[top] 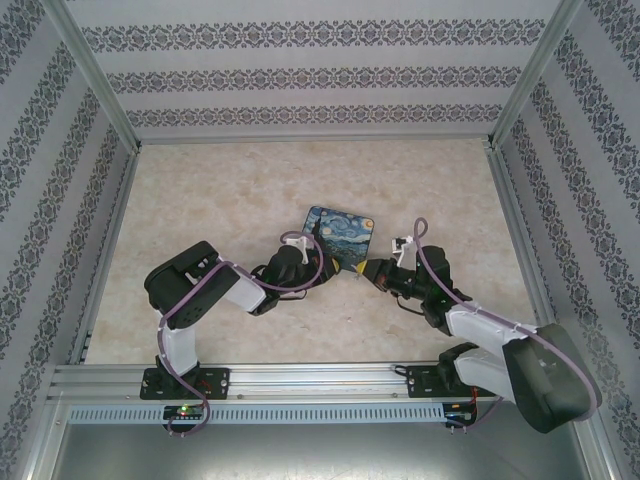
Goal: Unlock the padlock with the key
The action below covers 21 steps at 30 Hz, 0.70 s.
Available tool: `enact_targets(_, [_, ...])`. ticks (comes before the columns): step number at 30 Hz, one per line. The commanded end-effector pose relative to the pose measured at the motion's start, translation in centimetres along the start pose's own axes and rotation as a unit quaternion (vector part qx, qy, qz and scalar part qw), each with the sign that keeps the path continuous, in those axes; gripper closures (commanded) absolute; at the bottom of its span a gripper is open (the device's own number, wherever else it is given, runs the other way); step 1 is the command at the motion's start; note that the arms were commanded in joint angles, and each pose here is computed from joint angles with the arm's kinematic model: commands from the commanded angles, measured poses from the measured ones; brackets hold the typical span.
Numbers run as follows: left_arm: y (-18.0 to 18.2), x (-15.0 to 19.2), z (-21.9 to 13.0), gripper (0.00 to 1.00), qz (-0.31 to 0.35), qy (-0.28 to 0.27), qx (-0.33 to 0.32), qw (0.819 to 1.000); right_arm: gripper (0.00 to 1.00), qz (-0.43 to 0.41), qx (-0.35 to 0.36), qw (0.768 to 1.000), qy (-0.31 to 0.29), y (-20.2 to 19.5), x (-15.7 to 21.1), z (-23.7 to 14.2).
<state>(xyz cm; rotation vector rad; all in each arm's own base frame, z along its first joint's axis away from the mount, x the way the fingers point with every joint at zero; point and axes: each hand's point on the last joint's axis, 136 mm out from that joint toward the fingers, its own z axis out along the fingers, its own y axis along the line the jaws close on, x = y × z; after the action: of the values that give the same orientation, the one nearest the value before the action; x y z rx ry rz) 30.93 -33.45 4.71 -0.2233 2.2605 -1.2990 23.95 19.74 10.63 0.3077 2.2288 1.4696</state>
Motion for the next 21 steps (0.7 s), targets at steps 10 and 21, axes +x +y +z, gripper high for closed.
enact_targets(10, [-2.4,0.1,0.1,1.0,-0.09,0.031,0.05,0.994,1.0,0.008,0.016,0.999,-0.038,-2.1,1.1,-1.4])
enact_targets(21, [-3.3,-0.6,-0.1,1.0,-0.119,0.019,0.069,0.99,1.0,0.01,0.02,0.998,-0.05,-1.4,0.5,-0.2])
